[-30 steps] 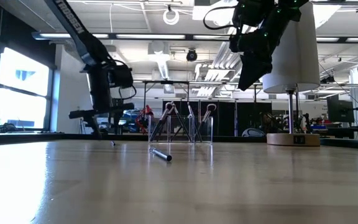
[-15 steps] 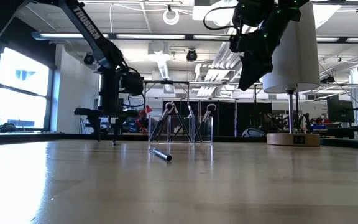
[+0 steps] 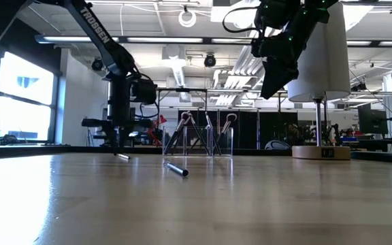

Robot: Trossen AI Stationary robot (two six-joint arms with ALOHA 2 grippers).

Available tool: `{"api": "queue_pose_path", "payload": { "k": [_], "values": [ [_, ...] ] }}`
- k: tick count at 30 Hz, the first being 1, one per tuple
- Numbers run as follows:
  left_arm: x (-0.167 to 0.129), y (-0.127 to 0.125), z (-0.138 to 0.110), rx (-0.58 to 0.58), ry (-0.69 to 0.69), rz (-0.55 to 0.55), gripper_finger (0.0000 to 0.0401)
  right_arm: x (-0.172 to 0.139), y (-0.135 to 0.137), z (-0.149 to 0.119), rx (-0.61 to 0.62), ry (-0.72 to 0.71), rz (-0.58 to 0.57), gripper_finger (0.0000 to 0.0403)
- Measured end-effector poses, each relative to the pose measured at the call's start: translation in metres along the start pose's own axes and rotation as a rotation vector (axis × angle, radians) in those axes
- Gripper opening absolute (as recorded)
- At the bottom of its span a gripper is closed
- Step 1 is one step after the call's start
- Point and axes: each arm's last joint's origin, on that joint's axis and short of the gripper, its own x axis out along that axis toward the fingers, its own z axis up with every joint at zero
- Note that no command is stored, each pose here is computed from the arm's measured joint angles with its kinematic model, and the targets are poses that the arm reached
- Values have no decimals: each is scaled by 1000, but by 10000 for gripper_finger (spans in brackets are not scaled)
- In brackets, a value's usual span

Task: Pick & Place Makeup Brushes
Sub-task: Put the black eyeshadow brush into the transparent organizer

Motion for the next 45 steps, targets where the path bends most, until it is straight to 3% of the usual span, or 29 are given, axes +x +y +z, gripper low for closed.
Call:
{"api": "queue_pose_path", "payload": {
  "k": [4, 14, 25, 32, 38, 45],
  "values": [
    [0, -1, 0, 15, 1, -9, 5, 0, 0, 0, 0, 0, 0, 153],
    [-12, -6, 4, 129, -39, -24, 1, 0, 0, 0, 0, -3, 1, 153],
    [-71, -15, -14, 219, -293, -63, 0, 0, 0, 3, 48, -29, 7, 153],
    [-115, -22, -34, 263, -507, -187, 0, 1, 2, 2, 60, -33, 4, 154],
    [-136, -34, -48, 313, -618, -310, 0, 31, 13, -24, 98, -49, 35, 154],
    [-145, -42, -63, 386, -650, -369, 0, 62, 28, -64, 135, -76, 75, 154]
  ]
}}
